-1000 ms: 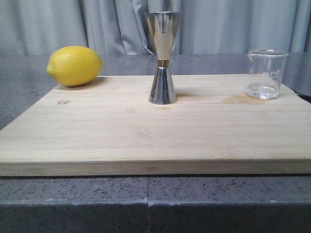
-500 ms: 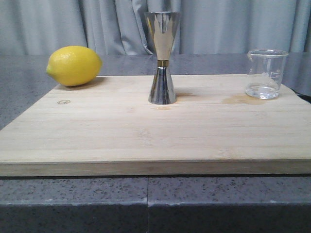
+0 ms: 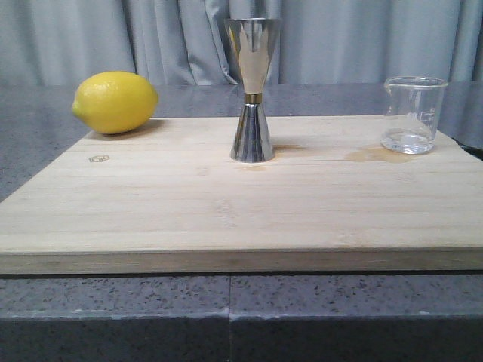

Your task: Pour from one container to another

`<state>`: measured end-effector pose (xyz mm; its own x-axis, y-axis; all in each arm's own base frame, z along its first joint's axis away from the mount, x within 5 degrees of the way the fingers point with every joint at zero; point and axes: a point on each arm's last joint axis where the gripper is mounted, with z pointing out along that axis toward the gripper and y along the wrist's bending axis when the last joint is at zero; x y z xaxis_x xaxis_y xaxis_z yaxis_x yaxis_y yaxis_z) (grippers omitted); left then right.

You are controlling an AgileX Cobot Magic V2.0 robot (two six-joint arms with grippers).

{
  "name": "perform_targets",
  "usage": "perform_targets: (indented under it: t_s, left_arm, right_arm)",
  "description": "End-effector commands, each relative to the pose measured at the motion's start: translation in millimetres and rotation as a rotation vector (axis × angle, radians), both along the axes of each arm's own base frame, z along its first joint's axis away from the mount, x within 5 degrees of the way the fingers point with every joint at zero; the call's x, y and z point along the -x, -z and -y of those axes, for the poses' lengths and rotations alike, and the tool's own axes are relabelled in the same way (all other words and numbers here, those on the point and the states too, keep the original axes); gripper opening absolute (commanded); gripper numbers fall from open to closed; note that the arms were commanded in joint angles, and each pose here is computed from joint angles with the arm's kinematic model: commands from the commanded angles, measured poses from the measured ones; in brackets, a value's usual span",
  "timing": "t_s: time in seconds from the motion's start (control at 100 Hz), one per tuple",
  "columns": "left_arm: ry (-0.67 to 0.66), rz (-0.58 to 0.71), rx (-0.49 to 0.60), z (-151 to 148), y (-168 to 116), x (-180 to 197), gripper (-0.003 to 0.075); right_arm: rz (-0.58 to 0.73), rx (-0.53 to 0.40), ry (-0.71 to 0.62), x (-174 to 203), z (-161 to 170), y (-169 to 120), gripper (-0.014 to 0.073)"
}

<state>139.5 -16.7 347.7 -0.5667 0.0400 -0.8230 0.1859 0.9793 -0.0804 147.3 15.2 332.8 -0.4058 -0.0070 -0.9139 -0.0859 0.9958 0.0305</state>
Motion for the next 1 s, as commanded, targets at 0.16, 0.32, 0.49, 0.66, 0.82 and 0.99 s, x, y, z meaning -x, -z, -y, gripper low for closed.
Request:
perform_targets:
  t_s: [0.16,0.32,0.49,0.66,0.82,0.99]
  left_arm:
    - [-0.028,0.091,0.037,-0.6,-13.8,-2.6,-0.0019]
    - [-0.007,0.09,0.038,2.5,-13.8,-2.2,-0.0019]
    - [-0.02,0.157,0.04,1.5,-8.7,14.8,-0.0019]
    - [-0.078,0.333,0.036,-3.5,26.0,49.6,-0.0019]
    - [-0.137,0.54,0.038,-8.9,67.1,78.7,-0.0019]
    - [-0.166,0.657,0.028,-11.8,101.2,92.0,-0.0019]
  right_arm:
    - [0.093,0.0,-0.006,-1.5,-0.4,-14.4,-0.0058]
    - [0.093,0.0,-0.006,-1.5,-0.4,-14.4,-0.0058]
    - [0.093,0.0,-0.006,-1.5,-0.4,-14.4,-0.0058]
    - [0.093,0.0,-0.006,-1.5,-0.4,-14.4,-0.0058]
    - [0.093,0.0,-0.006,-1.5,-0.4,-14.4,-0.0058]
    - [0.093,0.0,-0.006,-1.5,-0.4,-14.4,-0.0058]
